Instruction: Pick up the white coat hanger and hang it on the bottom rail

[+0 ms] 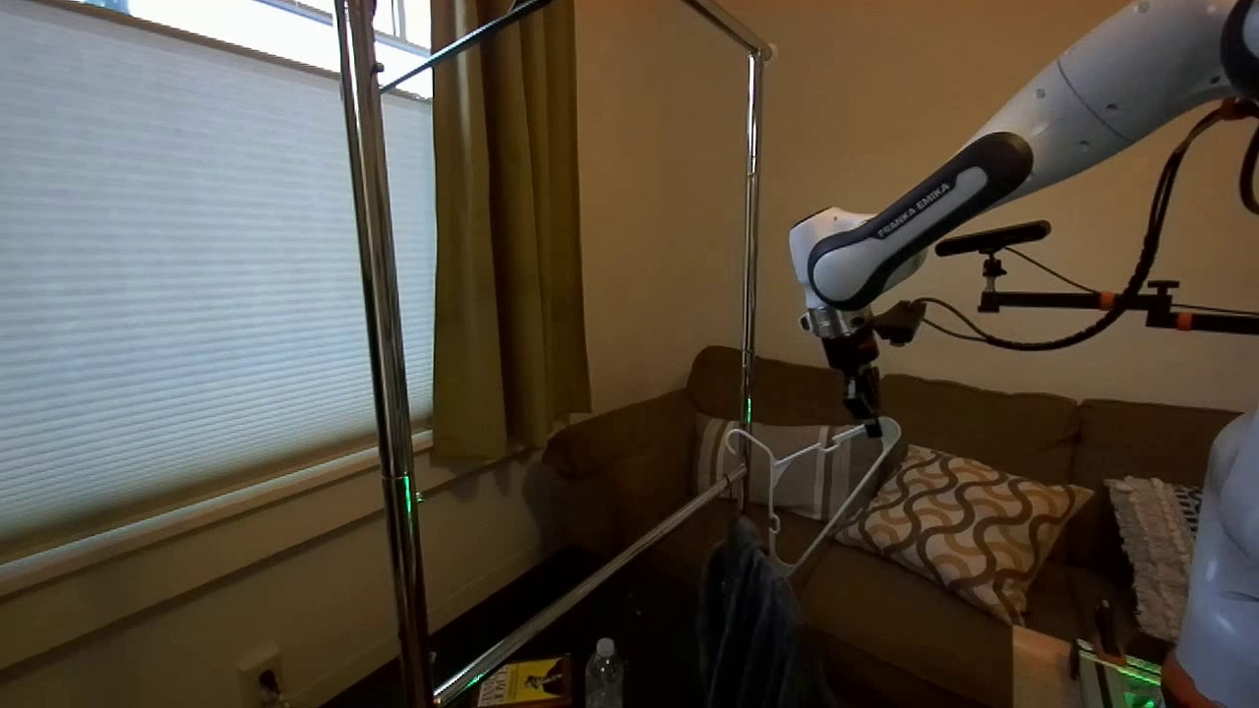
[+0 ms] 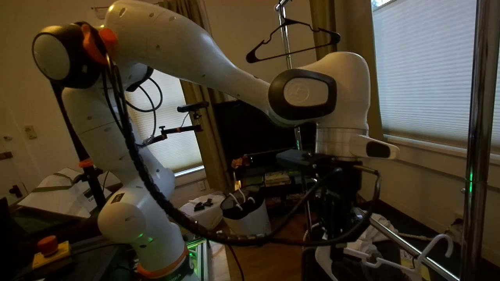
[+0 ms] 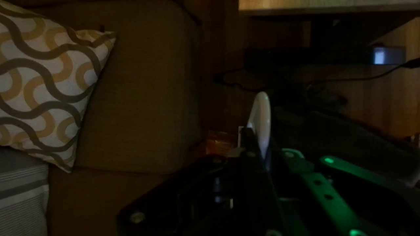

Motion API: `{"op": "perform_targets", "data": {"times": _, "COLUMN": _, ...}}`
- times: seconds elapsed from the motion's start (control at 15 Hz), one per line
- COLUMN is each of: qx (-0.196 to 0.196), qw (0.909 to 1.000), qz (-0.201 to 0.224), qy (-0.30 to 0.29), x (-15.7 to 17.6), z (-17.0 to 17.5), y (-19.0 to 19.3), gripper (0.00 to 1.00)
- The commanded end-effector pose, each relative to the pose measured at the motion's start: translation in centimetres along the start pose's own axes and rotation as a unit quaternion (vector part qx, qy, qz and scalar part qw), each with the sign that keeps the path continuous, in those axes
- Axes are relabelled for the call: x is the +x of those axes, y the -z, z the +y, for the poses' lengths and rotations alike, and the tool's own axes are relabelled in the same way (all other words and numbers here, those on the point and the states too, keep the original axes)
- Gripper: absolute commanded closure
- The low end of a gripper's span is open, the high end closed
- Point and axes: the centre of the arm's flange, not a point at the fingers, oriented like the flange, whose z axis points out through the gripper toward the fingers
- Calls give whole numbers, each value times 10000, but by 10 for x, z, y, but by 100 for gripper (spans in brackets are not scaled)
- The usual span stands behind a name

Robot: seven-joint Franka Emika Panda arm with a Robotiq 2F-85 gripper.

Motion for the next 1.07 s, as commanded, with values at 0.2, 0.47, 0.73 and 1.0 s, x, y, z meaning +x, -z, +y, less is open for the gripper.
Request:
{"op": "perform_targets", "data": {"times": 0.2, "qx": 29, "qw": 9996, "qz": 269, "qy": 22, "x": 47, "z": -13, "y": -21, "gripper": 98}}
{"op": "perform_targets", "data": {"times": 0.47, "qx": 165, "qw": 9998, "qz": -16, "qy": 79, "x": 49, "z": -18, "y": -30, "gripper": 61}}
{"op": "perform_targets", "data": {"times": 0.73, "qx": -81, "qw": 9989, "qz": 327, "qy": 322, "x": 9, "z": -33, "y": 1, "gripper": 31}}
{"op": "perform_targets", "data": {"times": 1.0, "qx": -246, "qw": 9960, "qz": 457, "qy": 733, "x": 26, "z": -45, "y": 14, "gripper": 26}}
